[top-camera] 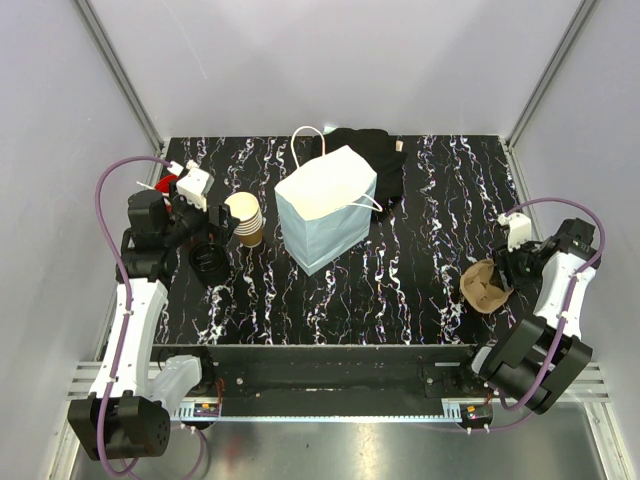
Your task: Pack the takeout coffee
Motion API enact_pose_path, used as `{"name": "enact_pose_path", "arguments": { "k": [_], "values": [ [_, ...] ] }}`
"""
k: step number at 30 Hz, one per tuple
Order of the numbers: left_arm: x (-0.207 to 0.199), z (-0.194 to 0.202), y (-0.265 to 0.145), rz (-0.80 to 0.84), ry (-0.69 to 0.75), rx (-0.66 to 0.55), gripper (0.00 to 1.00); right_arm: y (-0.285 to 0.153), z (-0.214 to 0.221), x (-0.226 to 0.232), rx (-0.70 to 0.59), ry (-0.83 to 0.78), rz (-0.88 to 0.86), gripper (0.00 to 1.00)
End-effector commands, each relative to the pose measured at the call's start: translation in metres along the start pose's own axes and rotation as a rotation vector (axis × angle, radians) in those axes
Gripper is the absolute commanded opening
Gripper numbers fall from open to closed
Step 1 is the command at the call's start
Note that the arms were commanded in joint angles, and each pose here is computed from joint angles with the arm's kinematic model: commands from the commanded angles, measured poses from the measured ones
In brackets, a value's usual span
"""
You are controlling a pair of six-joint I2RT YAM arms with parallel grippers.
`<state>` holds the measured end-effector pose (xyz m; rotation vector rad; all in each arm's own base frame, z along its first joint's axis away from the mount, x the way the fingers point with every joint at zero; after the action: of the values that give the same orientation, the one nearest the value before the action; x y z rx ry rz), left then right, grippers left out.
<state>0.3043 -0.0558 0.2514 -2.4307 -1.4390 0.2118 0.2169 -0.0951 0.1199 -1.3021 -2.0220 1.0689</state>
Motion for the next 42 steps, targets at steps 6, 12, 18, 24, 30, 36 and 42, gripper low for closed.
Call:
{"name": "enact_pose_path", "arguments": {
  "k": [6,12,18,24,30,36,42],
  "values": [
    [-0.002,-0.013,-0.001,0.020,0.028,-0.039,0.99,-0.002,0.004,0.002,0.014,-0.022,0.001,0.68],
    [-0.003,-0.013,0.000,0.024,0.025,-0.040,0.99,-0.003,0.003,0.004,0.014,-0.039,0.006,0.69],
    [-0.003,-0.013,-0.001,0.023,0.026,-0.040,0.99,0.001,-0.001,0.008,0.012,-0.046,-0.001,0.67],
    [-0.003,-0.013,-0.001,0.021,0.029,-0.041,0.99,0.010,0.003,0.011,0.035,-0.055,0.003,0.65],
    [-0.003,-0.012,-0.001,0.021,0.027,-0.038,0.99,0.008,0.006,0.009,0.049,-0.067,0.023,0.55],
    [-0.003,-0.013,-0.001,0.024,0.030,-0.040,0.99,0.000,-0.003,0.009,0.021,-0.080,0.037,0.45],
    [-0.003,-0.014,-0.002,0.020,0.031,-0.045,0.99,-0.015,-0.016,0.009,0.009,-0.084,0.033,0.44]
  ]
}}
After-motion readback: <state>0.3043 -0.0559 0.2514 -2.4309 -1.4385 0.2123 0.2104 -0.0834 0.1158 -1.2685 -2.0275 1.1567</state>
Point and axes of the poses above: each gripper's point midway between its finger pads, its own y axis out along the fingers, its own x axis along the line the jaws close on, z = x × y, the point moved 1 cm from there along -y, back along the fingers
